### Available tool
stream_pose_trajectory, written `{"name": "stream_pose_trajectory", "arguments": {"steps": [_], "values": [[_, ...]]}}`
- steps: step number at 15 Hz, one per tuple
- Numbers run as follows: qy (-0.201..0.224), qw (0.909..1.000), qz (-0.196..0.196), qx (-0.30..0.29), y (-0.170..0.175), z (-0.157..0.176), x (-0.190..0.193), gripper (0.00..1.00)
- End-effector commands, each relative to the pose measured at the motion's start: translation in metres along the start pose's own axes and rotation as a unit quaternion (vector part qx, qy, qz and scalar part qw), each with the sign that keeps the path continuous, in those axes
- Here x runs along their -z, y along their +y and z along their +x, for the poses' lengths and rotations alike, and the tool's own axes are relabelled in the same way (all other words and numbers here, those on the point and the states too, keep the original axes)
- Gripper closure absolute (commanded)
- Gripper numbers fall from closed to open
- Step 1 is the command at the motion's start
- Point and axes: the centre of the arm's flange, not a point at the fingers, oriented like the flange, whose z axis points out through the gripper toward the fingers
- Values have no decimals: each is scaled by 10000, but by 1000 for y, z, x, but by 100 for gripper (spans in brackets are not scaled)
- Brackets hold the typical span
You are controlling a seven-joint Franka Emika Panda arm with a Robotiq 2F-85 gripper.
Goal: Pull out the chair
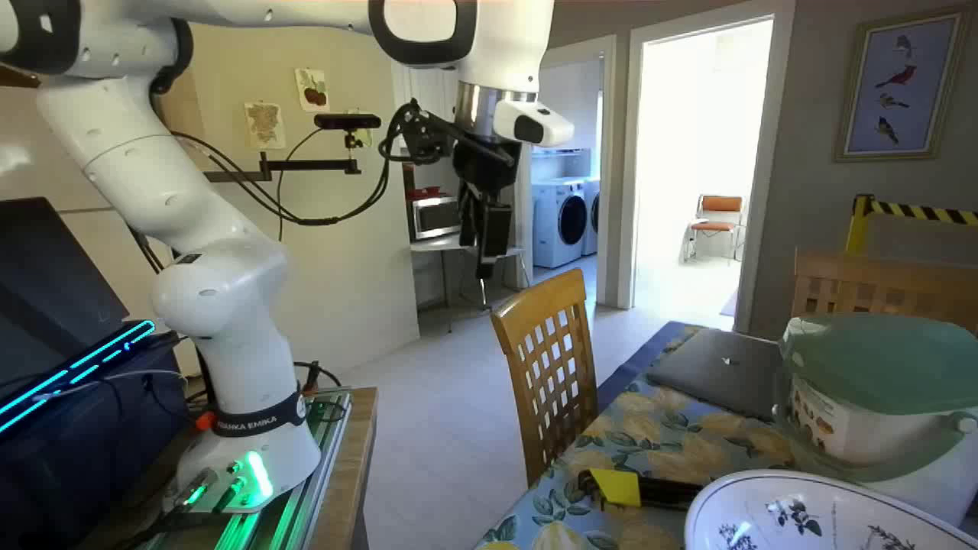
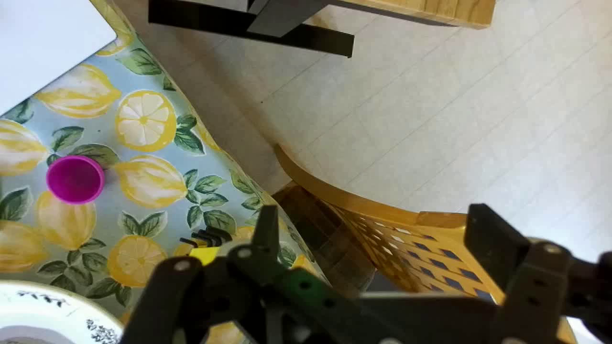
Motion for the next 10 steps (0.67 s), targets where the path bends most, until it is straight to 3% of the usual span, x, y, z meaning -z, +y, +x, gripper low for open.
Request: {"name": "stream_pose_trajectory", "arguments": {"steps": [1, 7, 10], "values": [[0, 10000, 0, 0, 0, 0, 0, 0], [1, 10000, 0, 0, 0, 0, 0, 0], [21, 9979, -358, 546, -52, 12, -9, 0]]}}
